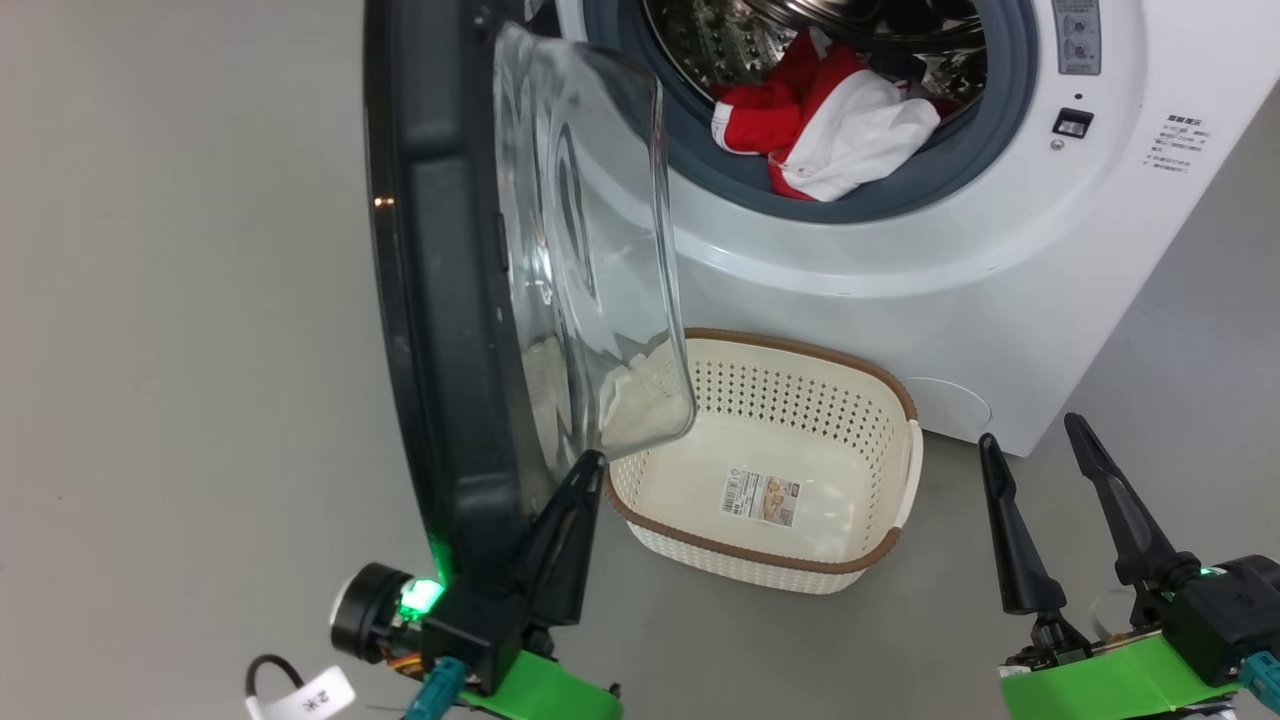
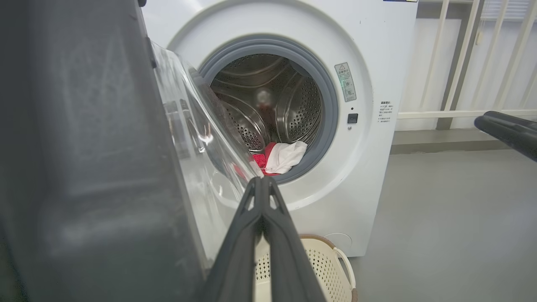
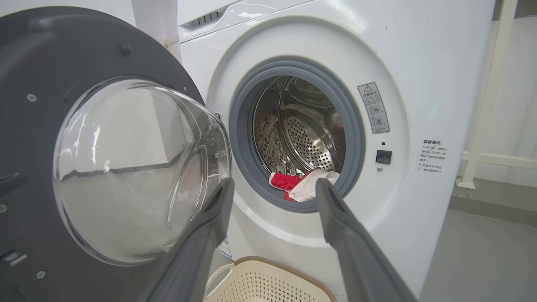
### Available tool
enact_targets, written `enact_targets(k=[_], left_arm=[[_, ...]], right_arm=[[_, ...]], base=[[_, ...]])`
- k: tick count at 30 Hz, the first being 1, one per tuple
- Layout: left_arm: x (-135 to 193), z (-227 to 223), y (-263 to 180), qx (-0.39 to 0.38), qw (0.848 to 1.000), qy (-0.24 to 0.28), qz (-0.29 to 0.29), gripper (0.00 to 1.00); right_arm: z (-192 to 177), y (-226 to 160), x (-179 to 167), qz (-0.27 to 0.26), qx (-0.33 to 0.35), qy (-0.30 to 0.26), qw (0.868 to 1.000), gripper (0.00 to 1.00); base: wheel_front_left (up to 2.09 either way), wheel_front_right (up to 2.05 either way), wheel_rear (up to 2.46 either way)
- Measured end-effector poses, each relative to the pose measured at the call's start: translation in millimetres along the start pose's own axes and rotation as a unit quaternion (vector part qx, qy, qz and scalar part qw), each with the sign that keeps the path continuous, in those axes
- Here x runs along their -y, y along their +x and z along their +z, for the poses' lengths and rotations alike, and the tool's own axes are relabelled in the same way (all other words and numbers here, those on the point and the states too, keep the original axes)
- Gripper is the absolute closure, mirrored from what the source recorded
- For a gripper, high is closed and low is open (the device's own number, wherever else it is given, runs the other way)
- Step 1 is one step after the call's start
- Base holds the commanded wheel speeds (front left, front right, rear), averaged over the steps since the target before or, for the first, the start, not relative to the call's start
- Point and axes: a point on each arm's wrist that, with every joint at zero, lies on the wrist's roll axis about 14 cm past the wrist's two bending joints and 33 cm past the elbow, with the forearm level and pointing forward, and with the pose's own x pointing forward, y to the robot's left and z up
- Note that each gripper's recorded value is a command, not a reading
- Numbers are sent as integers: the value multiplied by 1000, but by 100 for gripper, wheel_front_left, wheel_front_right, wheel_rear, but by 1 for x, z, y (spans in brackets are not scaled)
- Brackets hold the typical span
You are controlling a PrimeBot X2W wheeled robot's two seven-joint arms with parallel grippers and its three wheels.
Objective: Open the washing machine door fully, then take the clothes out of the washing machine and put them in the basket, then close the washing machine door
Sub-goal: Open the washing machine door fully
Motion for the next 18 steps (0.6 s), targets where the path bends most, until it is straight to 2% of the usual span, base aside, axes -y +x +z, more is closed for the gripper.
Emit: enact_targets(k=[9,18], left_arm=[[-40,1,-10,-3,998,10,63,100],[-66,-1,-21,-9,994,11,107,100]], right_arm=[[-2,6,-10,16,0,4,1000,0],[-5,11,-19,30,-2,8,1000,0]], base=[[0,0,0],[0,0,0]])
